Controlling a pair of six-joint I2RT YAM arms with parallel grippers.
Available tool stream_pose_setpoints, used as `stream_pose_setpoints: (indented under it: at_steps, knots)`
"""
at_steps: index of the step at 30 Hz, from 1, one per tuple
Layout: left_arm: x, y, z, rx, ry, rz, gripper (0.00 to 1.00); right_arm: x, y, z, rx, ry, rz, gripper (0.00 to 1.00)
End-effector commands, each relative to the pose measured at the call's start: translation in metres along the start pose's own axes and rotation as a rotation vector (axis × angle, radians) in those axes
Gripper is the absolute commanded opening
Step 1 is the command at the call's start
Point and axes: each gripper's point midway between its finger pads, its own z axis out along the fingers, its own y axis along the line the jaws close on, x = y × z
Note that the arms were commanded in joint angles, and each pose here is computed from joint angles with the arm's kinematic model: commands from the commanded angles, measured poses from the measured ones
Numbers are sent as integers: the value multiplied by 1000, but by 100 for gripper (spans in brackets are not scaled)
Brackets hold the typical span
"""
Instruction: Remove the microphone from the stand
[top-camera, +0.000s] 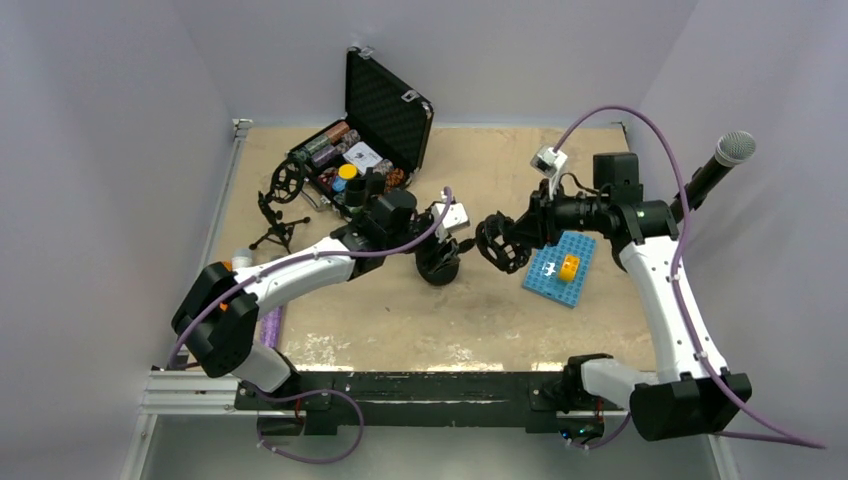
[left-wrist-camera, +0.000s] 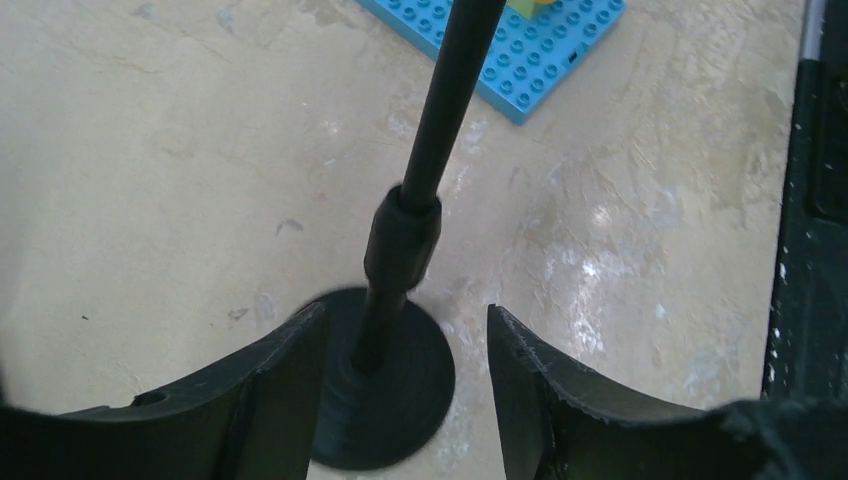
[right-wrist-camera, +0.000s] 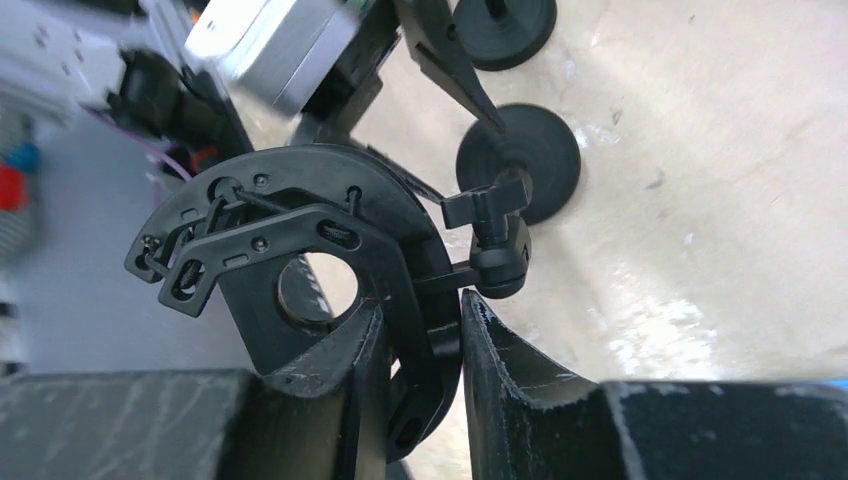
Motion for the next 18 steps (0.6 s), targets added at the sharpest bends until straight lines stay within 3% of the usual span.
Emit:
stream_pose_setpoints:
  at_steps: [1,3,6,12,14,18]
  knots:
    - [-14,-14,-26,209,-27,41,63,-5,29,-21,-91,-74,-538,0]
    - [-12,-22,-31,294,-19,91,62,7,37,-24,-138,-70,-714,0]
    - [-15,-33,-30,392,-31,155,62,17,50,-26,-197,-61,-828,0]
    - [-36,-33,-3,420,-87,234,62,40,64,-29,-279,26,-1078,1]
    - [-46,-34,3,443,-114,257,62,42,63,-28,-273,39,-1118,1]
    - [-32,-54,2,580,-40,273,60,42,62,-26,-269,39,-1146,1]
